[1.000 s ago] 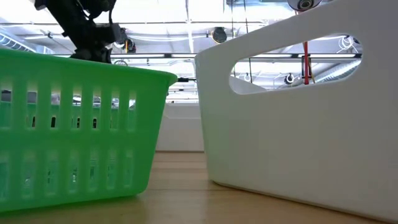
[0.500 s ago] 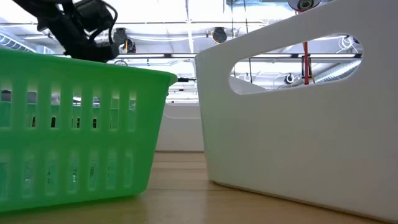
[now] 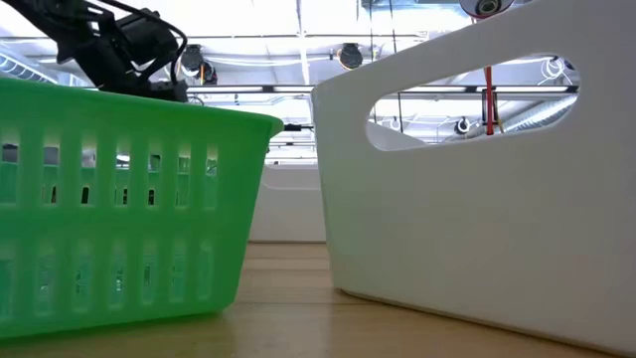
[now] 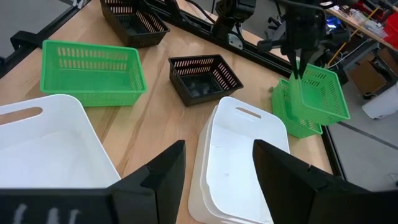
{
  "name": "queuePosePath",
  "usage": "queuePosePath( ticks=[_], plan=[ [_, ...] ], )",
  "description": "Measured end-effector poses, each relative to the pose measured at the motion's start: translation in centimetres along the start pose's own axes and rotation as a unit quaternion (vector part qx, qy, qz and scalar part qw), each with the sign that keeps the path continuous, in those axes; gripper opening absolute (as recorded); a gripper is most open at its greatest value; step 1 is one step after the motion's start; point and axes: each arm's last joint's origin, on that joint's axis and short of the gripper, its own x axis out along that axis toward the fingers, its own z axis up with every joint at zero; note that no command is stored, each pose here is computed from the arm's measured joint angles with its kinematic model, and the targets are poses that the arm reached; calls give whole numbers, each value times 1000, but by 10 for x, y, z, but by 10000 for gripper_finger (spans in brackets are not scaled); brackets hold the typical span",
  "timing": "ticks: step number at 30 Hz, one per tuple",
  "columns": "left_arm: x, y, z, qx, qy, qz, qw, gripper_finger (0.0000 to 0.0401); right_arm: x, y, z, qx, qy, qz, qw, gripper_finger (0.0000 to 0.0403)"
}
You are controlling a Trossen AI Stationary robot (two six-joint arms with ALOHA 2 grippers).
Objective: Stack baskets by color
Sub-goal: Stack the middle right green bin on top of the top green bin
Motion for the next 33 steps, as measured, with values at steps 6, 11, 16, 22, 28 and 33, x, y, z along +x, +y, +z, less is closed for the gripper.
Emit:
queuePosePath(
  ticks=[6,11,16,22,28,33],
  plan=[
    [1,-1,-1,-13,1,-1,1000,30,0,0,0,0,0,0,1000,180],
    [1,-1,-1,-19,1,-2,1000,31,0,0,0,0,0,0,1000,180],
    [5,-2,0,-24,9,-10,1000,31,0,0,0,0,0,0,1000,180],
    [20,-6,2,-16,28,-30,999,31,0,0,0,1,0,0,1000,180],
    [31,-9,2,-9,48,-44,998,31,0,0,0,2,0,0,1000,180],
    [33,-9,2,-9,58,-39,998,32,0,0,0,2,0,0,1000,180]
  ],
)
